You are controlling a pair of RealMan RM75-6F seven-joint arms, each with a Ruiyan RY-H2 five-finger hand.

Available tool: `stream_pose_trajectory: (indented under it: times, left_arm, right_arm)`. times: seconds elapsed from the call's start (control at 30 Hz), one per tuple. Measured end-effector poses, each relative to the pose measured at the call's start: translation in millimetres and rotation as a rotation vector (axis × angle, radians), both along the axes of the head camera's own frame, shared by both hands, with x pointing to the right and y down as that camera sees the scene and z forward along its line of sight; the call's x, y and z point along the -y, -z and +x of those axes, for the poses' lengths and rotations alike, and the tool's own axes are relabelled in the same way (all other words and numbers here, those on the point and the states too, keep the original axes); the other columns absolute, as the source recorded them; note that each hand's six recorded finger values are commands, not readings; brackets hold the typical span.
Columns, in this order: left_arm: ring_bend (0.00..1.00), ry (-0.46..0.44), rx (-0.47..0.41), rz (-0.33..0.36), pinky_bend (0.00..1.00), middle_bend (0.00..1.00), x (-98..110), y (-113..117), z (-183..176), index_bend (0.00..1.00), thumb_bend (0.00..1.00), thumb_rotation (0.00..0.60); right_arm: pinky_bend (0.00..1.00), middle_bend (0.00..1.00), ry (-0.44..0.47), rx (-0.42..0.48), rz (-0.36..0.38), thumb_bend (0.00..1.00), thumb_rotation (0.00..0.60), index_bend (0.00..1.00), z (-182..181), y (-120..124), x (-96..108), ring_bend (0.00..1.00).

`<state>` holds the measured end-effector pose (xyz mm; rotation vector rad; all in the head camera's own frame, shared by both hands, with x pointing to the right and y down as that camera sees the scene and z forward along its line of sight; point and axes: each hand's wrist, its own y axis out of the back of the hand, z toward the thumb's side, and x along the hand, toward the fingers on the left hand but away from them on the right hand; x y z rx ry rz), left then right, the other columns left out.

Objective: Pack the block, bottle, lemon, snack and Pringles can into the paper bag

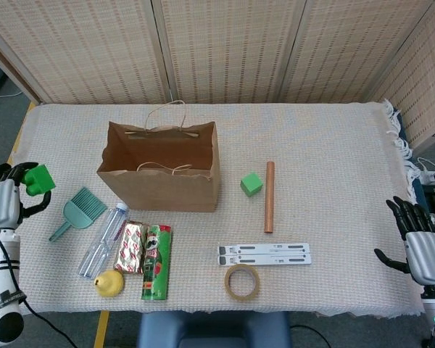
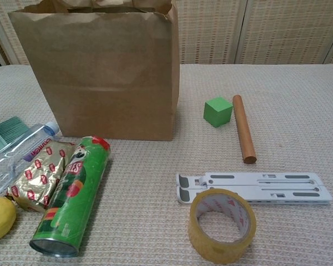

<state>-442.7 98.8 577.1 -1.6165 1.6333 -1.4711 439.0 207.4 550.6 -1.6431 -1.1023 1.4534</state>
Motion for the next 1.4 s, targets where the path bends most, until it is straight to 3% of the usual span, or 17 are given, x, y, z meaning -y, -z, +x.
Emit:
stream_pose_trajectory:
  times: [0.13,0.2,0.3,0.5,0.63,0.73,0.87,0.93,1.07,1.4]
  left_arm:
    - [0.63,0.179,-0.332,0.048,0.76,0.63,30,14,26,0.64,0.62,0.6]
    - [0.63,0.187,-0.454,0.068,0.75,0.63,50,24,51,0.65,0.62,0.6]
    - [0.63,0.126,-0.525,0.08,0.75,0.63,74,32,88,0.65,0.62,0.6]
    - [0.62,-0.022,-0.512,0.078,0.75,0.63,104,34,149,0.65,0.62,0.6]
    - [0.56,-0.072,-0.468,0.03,0.67,0.59,105,23,169,0.6,0.6,0.6]
    - [0.38,-0.149,-0.389,-0.004,0.53,0.44,101,13,180,0.47,0.57,0.6]
    - [0.09,-0.284,-0.296,-0.046,0.26,0.14,91,0,198,0.19,0.47,0.6]
    - [0.01,-0.331,-0.275,-0.073,0.16,0.03,87,-6,206,0.07,0.43,0.6]
    - [0.0,-0.361,-0.261,-0.071,0.11,0.0,86,-5,211,0.0,0.4,0.6]
    - [0.0,-0.332,-0.301,-0.08,0.11,0.0,81,5,201,0.0,0.39,0.6]
  right_arm:
    - [0.03,0.0,-0.002,0.0,-0.001,0.09,0.6,0.0,1,0,0,0.0]
    - [0.03,0.0,-0.004,0.002,-0.001,0.09,0.6,0.0,1,0,0,0.0]
    - [0.03,0.0,-0.008,0.006,-0.002,0.09,0.6,0.0,1,1,1,0.0]
    - [0.03,0.0,-0.02,0.02,-0.015,0.09,0.6,0.0,2,0,2,0.0]
    - [0.03,0.0,-0.028,0.03,-0.028,0.09,0.6,0.0,2,-1,2,0.0]
    - [0.03,0.0,-0.027,0.034,-0.035,0.09,0.6,0.0,2,0,2,0.0]
    - [0.03,0.0,-0.027,0.037,-0.038,0.09,0.6,0.0,2,0,1,0.0]
    - [0.03,0.0,-0.027,0.037,-0.038,0.09,0.6,0.0,2,0,1,0.0]
    - [0.03,0.0,-0.025,0.038,-0.04,0.09,0.6,0.0,1,0,1,0.0]
    - [0.03,0.0,-0.022,0.029,-0.047,0.09,0.6,0.0,1,0,-1,0.0]
